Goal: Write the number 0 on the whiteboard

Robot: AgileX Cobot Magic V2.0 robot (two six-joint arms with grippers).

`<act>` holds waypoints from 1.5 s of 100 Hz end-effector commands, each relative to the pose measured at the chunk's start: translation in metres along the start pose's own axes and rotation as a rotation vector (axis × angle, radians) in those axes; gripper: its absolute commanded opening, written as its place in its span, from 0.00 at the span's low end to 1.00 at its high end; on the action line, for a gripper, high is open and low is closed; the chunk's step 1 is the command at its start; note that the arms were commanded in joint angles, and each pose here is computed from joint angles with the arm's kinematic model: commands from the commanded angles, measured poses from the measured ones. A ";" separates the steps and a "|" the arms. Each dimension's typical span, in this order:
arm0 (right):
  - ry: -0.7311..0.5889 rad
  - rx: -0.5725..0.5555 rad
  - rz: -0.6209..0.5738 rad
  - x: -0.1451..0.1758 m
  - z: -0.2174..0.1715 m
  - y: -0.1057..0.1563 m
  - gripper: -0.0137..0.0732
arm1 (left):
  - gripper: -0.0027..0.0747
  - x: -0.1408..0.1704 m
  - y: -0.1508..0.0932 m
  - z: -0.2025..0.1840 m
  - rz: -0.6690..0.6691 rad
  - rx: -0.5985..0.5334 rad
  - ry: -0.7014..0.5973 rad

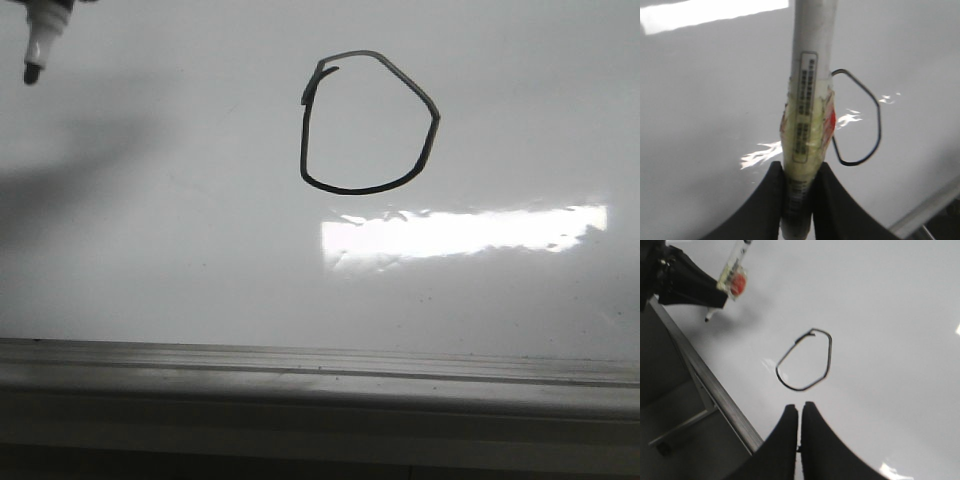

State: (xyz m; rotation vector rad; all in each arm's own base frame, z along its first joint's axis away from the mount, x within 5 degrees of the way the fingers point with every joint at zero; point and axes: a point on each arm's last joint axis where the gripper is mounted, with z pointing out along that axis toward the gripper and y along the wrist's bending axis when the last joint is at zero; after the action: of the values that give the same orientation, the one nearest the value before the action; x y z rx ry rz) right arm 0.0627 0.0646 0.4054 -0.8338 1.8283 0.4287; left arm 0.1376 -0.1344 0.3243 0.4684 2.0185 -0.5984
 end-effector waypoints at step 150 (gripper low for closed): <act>-0.098 0.046 0.035 0.032 0.017 -0.001 0.10 | 0.59 -0.010 0.015 0.028 -0.085 -0.045 -0.042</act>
State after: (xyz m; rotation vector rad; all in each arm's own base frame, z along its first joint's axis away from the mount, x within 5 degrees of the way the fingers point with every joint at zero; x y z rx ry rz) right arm 0.0649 0.0620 0.3539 -0.7437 1.8905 0.4331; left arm 0.1768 -0.1466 0.2926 0.3643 2.1179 -0.5621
